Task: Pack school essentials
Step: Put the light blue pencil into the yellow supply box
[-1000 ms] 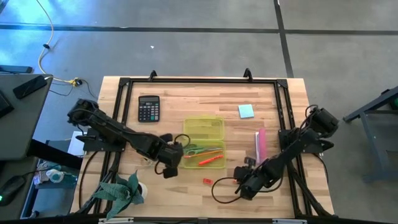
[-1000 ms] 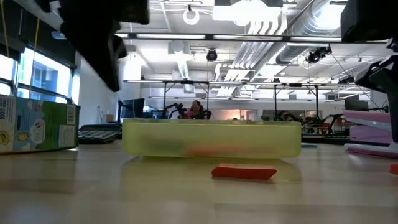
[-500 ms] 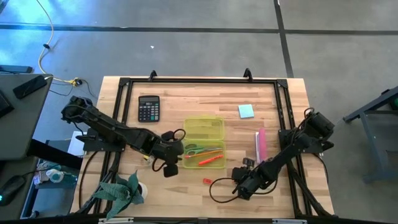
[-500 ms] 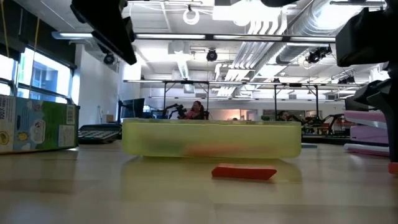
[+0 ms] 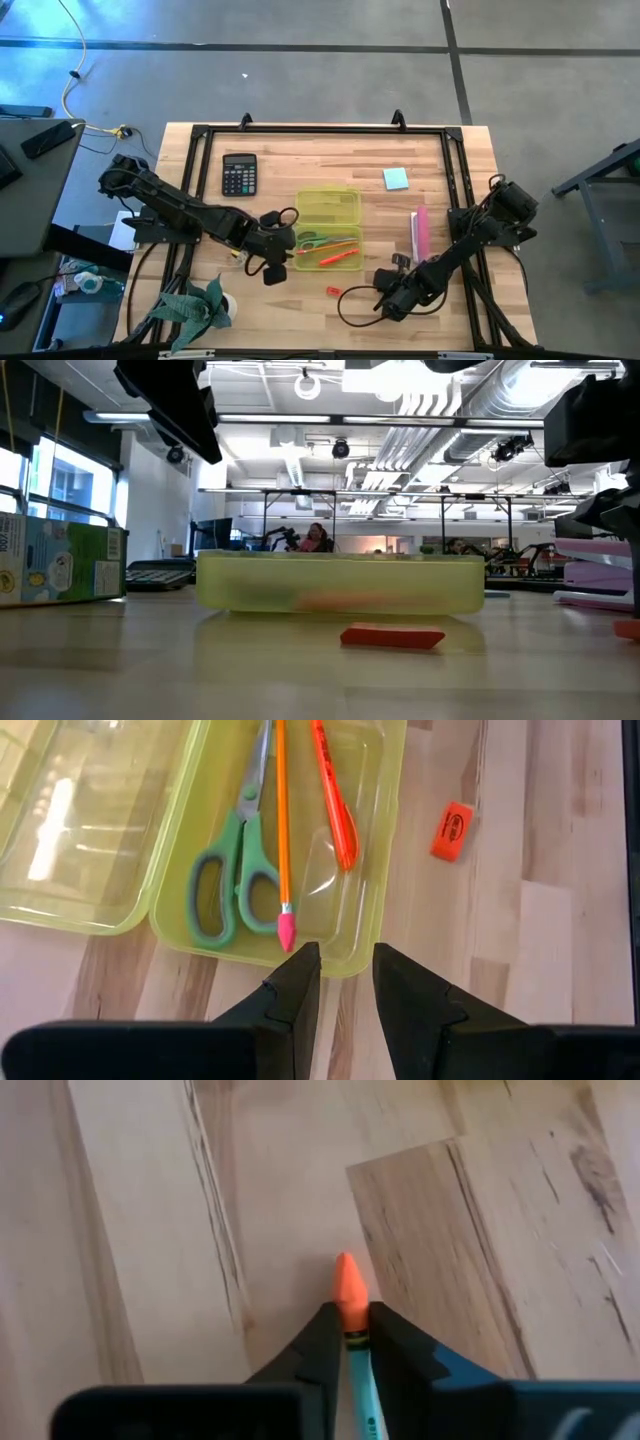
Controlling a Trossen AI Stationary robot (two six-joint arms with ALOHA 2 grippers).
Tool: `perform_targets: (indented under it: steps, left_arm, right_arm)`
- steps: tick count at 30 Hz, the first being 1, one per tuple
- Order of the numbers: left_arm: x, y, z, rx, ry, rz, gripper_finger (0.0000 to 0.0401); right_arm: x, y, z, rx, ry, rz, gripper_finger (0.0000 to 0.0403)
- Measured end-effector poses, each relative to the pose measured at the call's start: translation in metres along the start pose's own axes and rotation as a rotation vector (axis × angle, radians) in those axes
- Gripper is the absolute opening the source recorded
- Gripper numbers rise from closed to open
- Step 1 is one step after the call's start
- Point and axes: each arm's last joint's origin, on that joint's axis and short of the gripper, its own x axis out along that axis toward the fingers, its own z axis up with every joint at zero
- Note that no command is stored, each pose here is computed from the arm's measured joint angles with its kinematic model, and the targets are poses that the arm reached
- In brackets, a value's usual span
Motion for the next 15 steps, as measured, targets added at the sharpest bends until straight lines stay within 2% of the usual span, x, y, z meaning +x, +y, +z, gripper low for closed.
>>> perform_targets:
  steps: [5, 10, 15]
  left_arm:
    - [0.0, 0.0, 0.0, 0.0, 0.0, 0.001, 0.0085]
    - [0.0, 0.0, 0.0, 0.0, 0.001, 0.002, 0.0085]
    - [0.0, 0.0, 0.0, 0.001, 0.002, 0.002, 0.0085]
  right_arm:
    - [0.0, 0.0, -0.001, -0.006, -0.006, -0.004, 0.0009]
    - [-0.003, 0.003, -0.004, -0.045, -0.054, -0.017, 0.0017]
    - [-0.017, 0.008, -0.003, -0.045, -0.114, 0.034, 0.0021]
